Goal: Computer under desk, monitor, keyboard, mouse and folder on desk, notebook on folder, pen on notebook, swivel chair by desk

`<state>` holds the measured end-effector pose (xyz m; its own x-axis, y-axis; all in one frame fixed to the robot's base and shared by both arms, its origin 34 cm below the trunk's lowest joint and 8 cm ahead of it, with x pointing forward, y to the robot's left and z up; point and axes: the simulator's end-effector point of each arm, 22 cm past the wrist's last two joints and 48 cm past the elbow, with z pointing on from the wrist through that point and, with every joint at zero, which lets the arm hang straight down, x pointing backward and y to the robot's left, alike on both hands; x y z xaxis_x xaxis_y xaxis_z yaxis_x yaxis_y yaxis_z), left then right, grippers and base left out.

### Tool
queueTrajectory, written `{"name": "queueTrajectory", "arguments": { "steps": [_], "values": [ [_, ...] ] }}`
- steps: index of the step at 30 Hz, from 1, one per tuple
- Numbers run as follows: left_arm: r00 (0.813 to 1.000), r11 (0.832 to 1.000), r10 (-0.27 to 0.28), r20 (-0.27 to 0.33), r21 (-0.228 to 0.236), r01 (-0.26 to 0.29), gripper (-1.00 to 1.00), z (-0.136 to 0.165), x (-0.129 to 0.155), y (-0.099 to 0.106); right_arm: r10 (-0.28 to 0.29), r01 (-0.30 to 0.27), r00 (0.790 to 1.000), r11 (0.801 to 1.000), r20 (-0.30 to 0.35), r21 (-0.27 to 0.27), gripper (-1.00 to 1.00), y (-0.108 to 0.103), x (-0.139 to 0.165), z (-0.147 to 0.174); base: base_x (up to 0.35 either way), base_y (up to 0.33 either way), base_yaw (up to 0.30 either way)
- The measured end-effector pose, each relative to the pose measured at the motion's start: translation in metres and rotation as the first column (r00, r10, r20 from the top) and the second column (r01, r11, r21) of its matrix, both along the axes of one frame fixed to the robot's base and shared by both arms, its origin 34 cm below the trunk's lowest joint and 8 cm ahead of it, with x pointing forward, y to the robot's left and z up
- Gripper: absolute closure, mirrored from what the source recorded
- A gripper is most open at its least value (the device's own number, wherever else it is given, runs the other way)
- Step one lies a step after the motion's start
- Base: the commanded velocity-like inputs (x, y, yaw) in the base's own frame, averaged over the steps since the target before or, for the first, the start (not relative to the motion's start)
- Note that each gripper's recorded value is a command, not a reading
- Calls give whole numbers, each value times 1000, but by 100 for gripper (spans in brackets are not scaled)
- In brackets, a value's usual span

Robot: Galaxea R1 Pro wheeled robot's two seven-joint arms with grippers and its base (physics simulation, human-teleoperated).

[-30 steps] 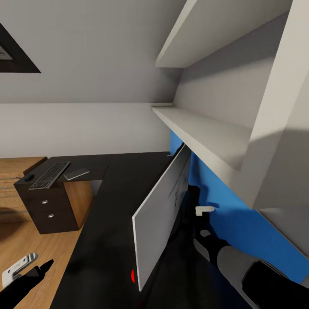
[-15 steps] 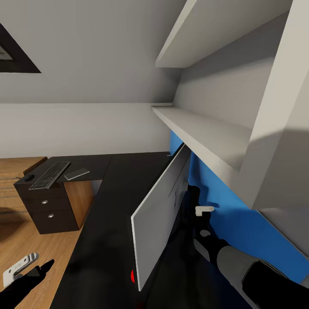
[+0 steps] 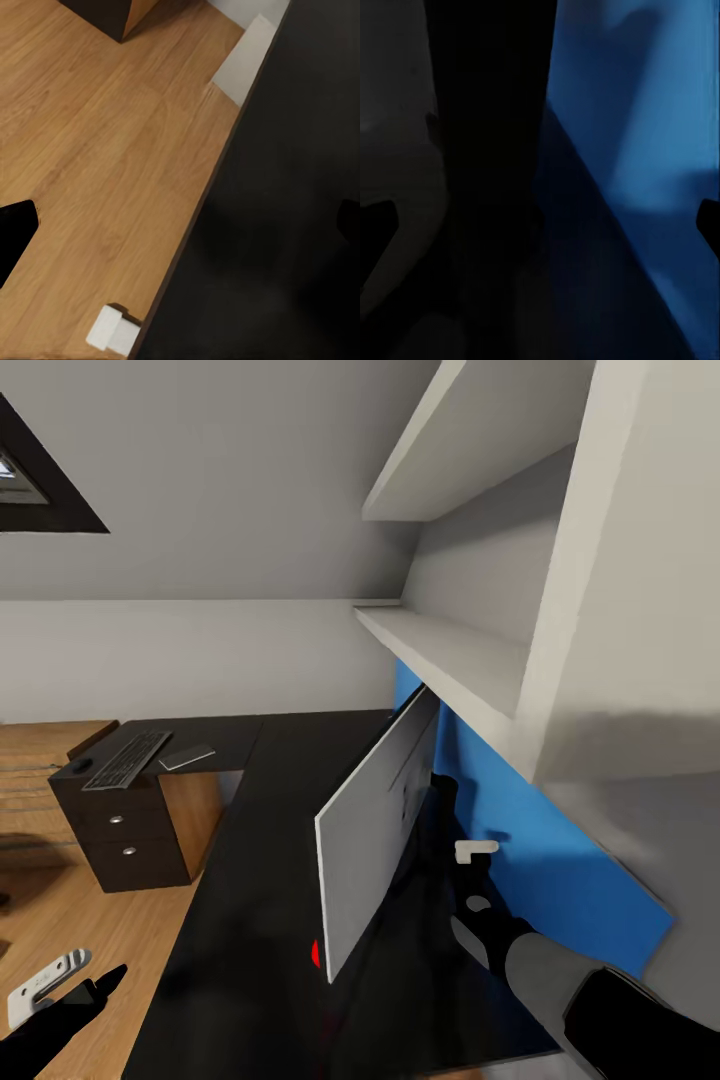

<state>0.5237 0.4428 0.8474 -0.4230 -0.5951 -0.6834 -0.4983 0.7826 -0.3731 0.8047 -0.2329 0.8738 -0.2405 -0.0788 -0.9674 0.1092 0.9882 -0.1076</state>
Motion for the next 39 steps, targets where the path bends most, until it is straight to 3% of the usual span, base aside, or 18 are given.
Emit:
{"name": "queueTrajectory", "arguments": {
  "steps": [15,20,23,29,31,32,34,37,39],
  "values": [
    [1000,1000,0,0,0,0,-100,0,0,0,10,-10,1000,1000,10,10,-100,8,3,5,-249,0,0],
    [1000,1000,1,-3,2,-1,-100,-1,0,1,43,-44,998,998,39,40,-100,29,11,23,-334,0,0],
    [1000,1000,5,-14,6,-5,-100,-4,-2,2,77,-78,997,995,15,60,-100,49,15,31,-324,0,0],
    [1000,1000,5,-31,3,-5,-100,-11,-5,1,125,-124,992,987,0,98,-100,69,0,43,-106,0,0],
    [999,1000,5,-46,-5,-6,-100,-19,-7,0,99,-97,995,990,-16,101,-100,72,-12,47,-18,0,0],
    [997,1000,8,-78,-18,-9,-100,-33,-13,-1,33,-31,999,994,-9,103,-100,71,-26,59,-7,0,0],
    [991,999,14,-134,-38,-19,-100,-58,-25,-1,-42,42,999,993,1,107,-100,66,-39,69,-4,0,0],
    [978,999,24,-205,-40,-33,-100,-87,-42,1,-82,81,997,991,7,104,-100,66,-47,74,-2,0,0],
    [967,999,43,-251,-11,-48,-100,-110,-57,7,-89,88,996,991,9,99,-100,69,-51,75,0,0,0]
  ]
}}
